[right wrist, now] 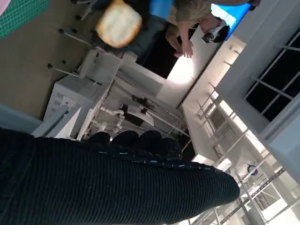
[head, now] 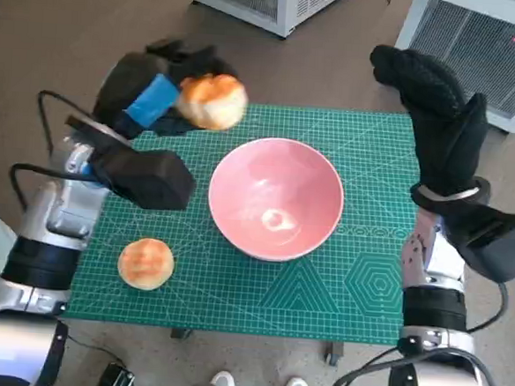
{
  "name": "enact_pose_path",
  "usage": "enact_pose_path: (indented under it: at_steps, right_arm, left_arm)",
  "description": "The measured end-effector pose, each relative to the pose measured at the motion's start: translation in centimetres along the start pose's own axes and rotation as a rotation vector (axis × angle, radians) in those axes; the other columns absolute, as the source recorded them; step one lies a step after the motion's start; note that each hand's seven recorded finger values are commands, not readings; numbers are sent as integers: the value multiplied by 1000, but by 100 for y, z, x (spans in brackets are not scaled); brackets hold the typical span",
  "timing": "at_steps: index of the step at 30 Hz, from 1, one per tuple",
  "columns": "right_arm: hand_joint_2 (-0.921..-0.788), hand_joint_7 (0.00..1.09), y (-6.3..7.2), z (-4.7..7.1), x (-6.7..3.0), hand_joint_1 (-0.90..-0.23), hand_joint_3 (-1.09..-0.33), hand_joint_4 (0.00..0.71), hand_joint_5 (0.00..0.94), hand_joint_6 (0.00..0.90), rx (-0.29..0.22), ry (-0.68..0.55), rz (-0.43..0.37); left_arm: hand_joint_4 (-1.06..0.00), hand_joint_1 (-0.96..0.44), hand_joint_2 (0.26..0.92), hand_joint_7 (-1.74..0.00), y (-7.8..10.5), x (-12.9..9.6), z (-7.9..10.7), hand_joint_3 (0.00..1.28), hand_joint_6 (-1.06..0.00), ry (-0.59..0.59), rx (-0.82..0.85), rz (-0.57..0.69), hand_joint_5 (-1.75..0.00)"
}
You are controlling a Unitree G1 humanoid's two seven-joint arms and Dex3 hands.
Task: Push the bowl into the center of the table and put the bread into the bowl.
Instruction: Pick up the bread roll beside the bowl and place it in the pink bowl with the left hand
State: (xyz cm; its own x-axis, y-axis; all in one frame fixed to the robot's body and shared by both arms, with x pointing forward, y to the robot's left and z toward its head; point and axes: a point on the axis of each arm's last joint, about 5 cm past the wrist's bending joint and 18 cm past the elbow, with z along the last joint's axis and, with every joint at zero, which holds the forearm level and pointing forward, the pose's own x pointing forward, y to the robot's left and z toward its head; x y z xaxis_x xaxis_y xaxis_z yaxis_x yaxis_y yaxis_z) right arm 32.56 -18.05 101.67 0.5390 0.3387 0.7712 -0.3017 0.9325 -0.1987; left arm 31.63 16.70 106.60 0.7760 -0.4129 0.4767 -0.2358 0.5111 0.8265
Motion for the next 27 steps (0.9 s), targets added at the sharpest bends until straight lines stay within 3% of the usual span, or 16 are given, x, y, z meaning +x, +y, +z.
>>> enact_pose_path:
  at_steps: [9,17,27]
  right_arm:
    - [-921,122,-1,4,-13,-678,-685,211,1,259,-4,-3,0]
    - [-921,119,-17,22,-38,-687,-684,205,0,252,-18,-15,-2]
    - [-921,119,-34,28,-90,-703,-676,205,1,256,-20,-10,-14]
  left_arm:
    - [-745,0,920,-1132,-355,94,249,23,-671,-124,-32,-101,-1086]
    - [-736,0,919,-1165,-659,143,266,37,-653,-138,-53,-262,-1084]
    - [-704,0,920,-1184,-930,123,207,60,-627,-71,-42,-411,-1126]
